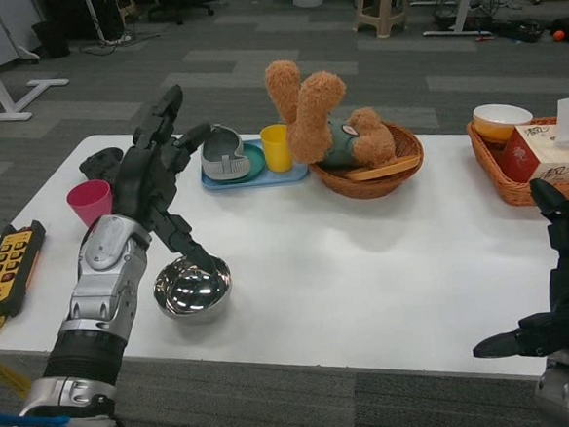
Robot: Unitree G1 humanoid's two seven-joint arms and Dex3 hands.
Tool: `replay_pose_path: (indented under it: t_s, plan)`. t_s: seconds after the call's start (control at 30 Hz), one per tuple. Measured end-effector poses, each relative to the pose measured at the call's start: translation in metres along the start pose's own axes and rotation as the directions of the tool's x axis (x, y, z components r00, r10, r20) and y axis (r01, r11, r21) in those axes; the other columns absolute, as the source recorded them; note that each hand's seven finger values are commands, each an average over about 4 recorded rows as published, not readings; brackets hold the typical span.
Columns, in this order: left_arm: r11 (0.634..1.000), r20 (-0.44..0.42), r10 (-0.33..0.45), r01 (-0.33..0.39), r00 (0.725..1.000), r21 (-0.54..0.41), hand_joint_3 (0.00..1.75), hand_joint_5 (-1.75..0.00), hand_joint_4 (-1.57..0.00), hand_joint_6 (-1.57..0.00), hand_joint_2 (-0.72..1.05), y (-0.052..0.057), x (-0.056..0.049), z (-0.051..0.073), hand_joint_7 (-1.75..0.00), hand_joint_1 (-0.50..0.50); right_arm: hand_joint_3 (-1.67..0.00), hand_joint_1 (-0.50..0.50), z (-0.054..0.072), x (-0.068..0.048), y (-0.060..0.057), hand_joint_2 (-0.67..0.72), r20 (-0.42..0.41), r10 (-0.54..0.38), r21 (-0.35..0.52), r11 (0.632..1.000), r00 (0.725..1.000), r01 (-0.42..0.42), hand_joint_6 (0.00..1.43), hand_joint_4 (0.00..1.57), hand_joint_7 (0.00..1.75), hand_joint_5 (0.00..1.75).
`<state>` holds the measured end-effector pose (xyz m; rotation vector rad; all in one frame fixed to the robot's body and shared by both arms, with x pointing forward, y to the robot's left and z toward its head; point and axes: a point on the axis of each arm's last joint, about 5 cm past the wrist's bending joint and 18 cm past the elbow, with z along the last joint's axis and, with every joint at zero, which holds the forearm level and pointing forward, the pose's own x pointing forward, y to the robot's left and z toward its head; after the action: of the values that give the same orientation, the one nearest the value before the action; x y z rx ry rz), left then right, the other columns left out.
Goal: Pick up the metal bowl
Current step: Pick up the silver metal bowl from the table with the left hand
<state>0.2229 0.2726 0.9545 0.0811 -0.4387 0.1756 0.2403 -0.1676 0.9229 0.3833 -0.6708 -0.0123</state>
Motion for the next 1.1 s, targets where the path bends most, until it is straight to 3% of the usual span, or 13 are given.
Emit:
replay_pose_path:
  t_s: [0.17,0.2,0.27,0.3,0.33,0.4,0.53,0.77,0.97,1.1]
  plan:
    - [1.0,-0.023,-0.012,0.013,1.0,0.027,0.09,-0.33,0.0,0.0,0.34,0.0015,-0.0002,0.0,-0.14,-0.5,-0.24,0.21,0.0,0.0,0.0,0.66,0.0,0.0,0.0,1.0,1.0,0.0,0.0,0.34,0.56,0.61]
    - [0.999,-0.041,-0.021,0.022,0.999,0.03,0.22,-0.36,0.0,0.0,0.34,0.0015,-0.0001,-0.0003,-0.14,-0.5,-0.24,0.21,0.0,0.0,0.0,0.66,0.0,0.0,0.0,1.0,1.0,0.0,0.0,0.34,0.56,0.61]
    - [0.998,-0.079,-0.034,0.038,0.996,0.044,0.96,-0.46,0.0,0.0,0.38,0.0012,-0.0002,-0.001,-0.14,-0.5,-0.24,0.21,0.0,0.0,0.0,0.66,0.0,0.0,0.0,1.0,1.0,0.0,0.0,0.34,0.56,0.63]
    - [0.997,-0.093,-0.038,0.044,0.995,0.065,0.96,-0.49,0.0,0.0,0.41,0.0014,-0.0002,-0.0007,-0.14,-0.5,-0.24,0.21,0.0,0.0,0.0,0.66,0.0,0.0,0.0,1.0,1.0,0.0,0.0,0.34,0.56,0.63]
    - [0.994,-0.102,-0.039,0.049,0.994,0.095,0.81,-0.46,0.0,0.0,0.43,0.0021,-0.0003,-0.0001,-0.14,-0.5,-0.24,0.21,0.0,0.0,0.0,0.66,0.0,0.0,0.0,1.0,1.0,0.0,0.0,0.34,0.56,0.65]
    - [0.985,-0.115,-0.04,0.059,0.993,0.161,0.02,-0.31,0.0,0.0,0.38,0.0045,-0.0006,0.002,-0.14,-0.5,-0.2,0.21,0.0,0.0,0.0,0.66,0.0,0.0,0.0,1.0,1.0,0.0,0.0,0.34,0.56,0.65]
    - [0.973,-0.127,-0.054,0.08,0.99,0.214,0.09,0.0,0.0,0.0,0.34,0.0067,-0.0008,0.0041,-0.14,-0.5,-0.22,0.21,0.0,0.0,0.0,0.66,0.0,0.0,0.0,1.0,1.0,0.0,0.0,0.34,0.56,0.61]
    - [0.975,-0.109,-0.064,0.085,0.992,0.205,0.09,0.0,0.0,0.0,0.07,0.0084,-0.0012,0.0049,-0.14,-0.5,-0.24,0.2,0.0,0.0,0.0,0.66,0.0,0.0,0.0,1.0,1.0,0.0,0.0,0.34,0.56,0.68]
    - [0.985,-0.069,-0.073,0.083,0.995,0.153,0.09,0.0,0.0,0.0,0.14,0.0065,-0.0011,0.0037,-0.16,-0.5,-0.18,0.21,0.0,0.0,-0.0001,0.66,0.0,0.0,0.0,1.0,1.0,0.0,0.0,0.34,0.56,0.68]
    - [0.988,-0.082,-0.072,0.083,0.994,0.133,0.09,-0.21,0.0,0.0,0.29,0.0061,-0.0018,0.0002,-0.3,-0.5,-0.22,0.21,0.0,-0.0001,-0.0001,0.66,0.0,0.0,0.0,1.0,1.0,0.0,0.0,0.34,0.56,0.68]
